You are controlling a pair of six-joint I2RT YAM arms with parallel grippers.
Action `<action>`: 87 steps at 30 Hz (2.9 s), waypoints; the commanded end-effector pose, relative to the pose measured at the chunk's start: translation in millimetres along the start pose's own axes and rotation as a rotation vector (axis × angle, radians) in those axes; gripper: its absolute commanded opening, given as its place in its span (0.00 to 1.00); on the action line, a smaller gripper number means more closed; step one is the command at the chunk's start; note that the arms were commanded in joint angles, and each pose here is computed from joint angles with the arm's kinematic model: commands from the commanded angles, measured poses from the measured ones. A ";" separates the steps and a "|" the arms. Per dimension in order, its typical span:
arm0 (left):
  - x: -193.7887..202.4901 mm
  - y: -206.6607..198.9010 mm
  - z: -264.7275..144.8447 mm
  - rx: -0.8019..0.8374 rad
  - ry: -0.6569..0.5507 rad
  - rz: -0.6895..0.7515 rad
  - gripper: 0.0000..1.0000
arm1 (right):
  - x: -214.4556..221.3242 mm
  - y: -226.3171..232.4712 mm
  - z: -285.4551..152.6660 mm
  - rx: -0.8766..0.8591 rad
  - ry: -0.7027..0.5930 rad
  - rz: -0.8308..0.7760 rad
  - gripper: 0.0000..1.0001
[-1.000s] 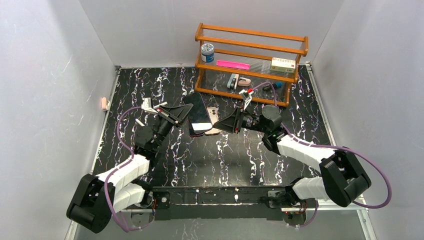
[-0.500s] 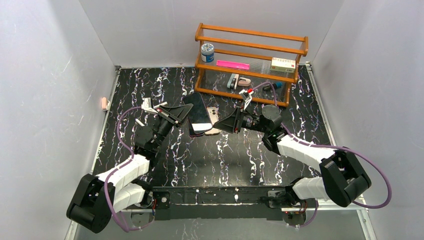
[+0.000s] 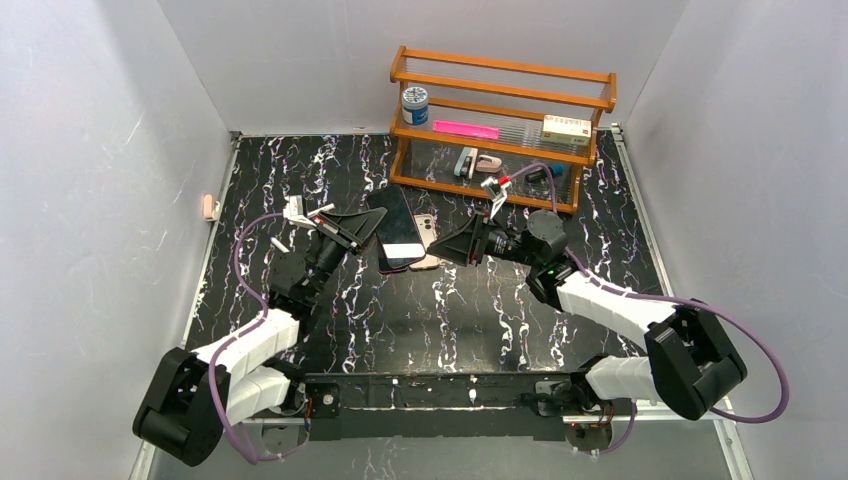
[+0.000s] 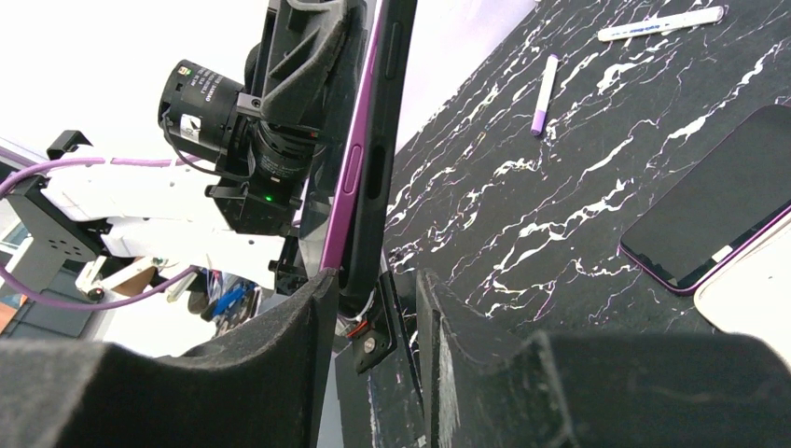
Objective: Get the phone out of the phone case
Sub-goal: Remove the phone case from the phone.
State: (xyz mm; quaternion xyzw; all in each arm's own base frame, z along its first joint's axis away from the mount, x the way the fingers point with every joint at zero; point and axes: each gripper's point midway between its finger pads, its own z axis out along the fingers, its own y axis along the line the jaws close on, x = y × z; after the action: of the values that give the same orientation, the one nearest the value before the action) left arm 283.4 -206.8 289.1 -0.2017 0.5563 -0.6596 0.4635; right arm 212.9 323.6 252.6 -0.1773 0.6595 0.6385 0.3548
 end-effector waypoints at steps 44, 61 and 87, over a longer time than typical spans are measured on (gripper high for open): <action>32.1 -24.6 3.7 0.102 0.105 -0.056 0.00 | -31.9 38.3 29.5 -0.274 0.003 -0.019 0.36; 29.5 15.9 5.4 -0.007 0.106 0.008 0.26 | -10.2 8.6 22.2 -0.121 0.032 0.073 0.02; 30.1 68.5 -6.8 -0.683 0.409 0.934 0.98 | 4.6 -57.4 24.5 0.200 0.019 0.259 0.01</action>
State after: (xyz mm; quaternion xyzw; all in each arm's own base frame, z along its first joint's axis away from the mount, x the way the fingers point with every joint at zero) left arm 302.0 -243.1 255.2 -0.0163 0.7900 -0.3475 0.5048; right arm 242.0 333.3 178.0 -0.0594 0.7653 0.5907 0.2488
